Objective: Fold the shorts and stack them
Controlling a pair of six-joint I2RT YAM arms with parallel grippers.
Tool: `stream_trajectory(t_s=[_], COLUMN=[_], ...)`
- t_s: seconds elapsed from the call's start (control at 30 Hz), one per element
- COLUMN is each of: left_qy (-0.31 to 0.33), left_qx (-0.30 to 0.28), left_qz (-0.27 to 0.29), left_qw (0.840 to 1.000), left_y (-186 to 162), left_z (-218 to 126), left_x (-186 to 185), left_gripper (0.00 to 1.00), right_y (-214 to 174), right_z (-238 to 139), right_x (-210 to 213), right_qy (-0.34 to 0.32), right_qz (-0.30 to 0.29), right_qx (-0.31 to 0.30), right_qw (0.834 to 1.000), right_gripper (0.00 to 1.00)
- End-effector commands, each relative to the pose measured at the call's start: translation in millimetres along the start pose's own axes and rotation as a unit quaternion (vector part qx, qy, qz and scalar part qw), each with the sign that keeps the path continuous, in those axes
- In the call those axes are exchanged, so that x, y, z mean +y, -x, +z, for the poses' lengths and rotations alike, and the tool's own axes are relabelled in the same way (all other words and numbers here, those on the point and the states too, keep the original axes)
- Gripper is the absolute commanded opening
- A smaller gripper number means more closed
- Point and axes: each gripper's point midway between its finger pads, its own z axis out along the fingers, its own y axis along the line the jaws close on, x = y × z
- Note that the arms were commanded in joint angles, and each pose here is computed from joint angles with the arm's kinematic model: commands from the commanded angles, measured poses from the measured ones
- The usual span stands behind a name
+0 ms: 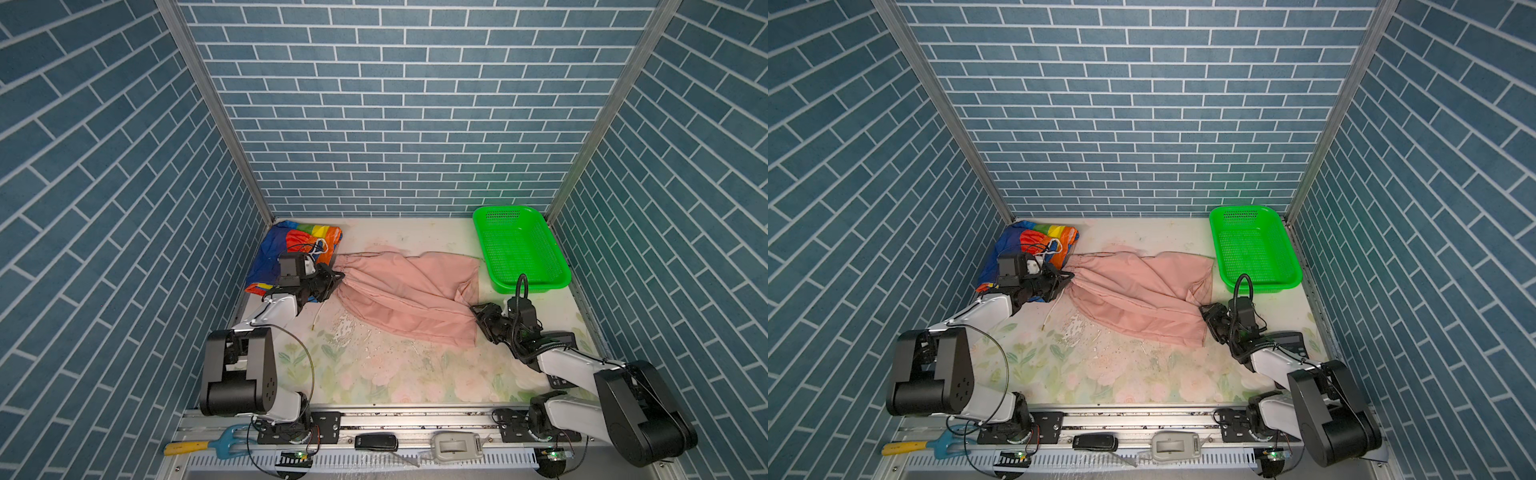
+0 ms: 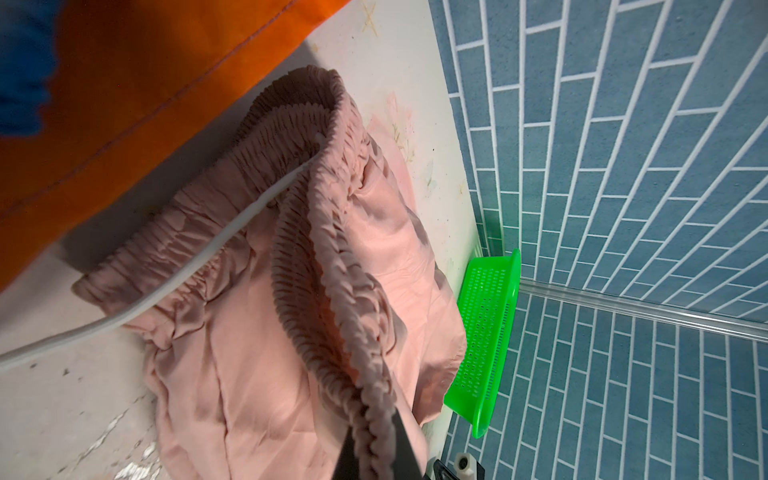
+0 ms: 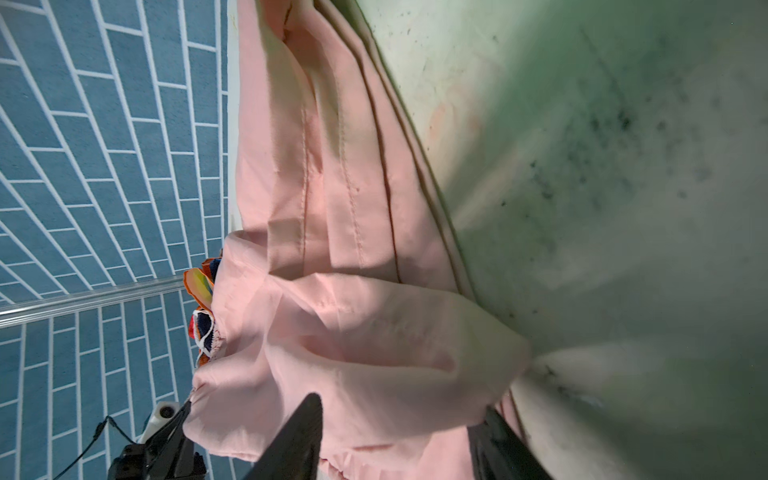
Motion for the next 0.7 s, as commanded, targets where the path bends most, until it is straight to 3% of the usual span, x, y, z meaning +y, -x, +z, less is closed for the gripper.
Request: stream_trajectory(t_s=[0.0, 0.07, 0.13, 0.23, 0.47, 0.67], left_qy=[-0.018, -0.023, -0.027, -0.036, -0.073, -0.103], left_qx=[-0.008, -0.009, -0.01, -0.014, -0.03, -0.036], left_qz=[0.009, 0.01, 0.012, 0.014, 0.04, 0.051], left_qw=[1.0, 1.0, 1.0, 0.999, 0.996, 0.993], left_y=[7, 9, 11, 19, 59, 86], left_z=[-5, -6, -7, -8, -9, 4], left_x=[-13, -16, -19, -25, -79, -108], left_gripper=[0.0, 0.0, 0.0, 0.0, 0.0, 0.0], right_y=[1, 1, 1, 5, 57, 99], right_z=[6, 9, 11, 11, -17, -25], right_x=[-1, 0, 5, 23, 120, 181], right_qy=[0.01, 0.014, 0.023, 0.034, 0.024, 0.028], right_qz=[0.01, 0.01, 0.005, -0.018, -0.169, -0.236], right_qx=[0.0, 0.004, 0.008, 0.01, -0.033, -0.056], right_qw=[1.0, 1.0, 1.0, 0.999, 0.985, 0.97], right_gripper=[0.49, 0.36, 0.14, 0.01, 0.0, 0.0])
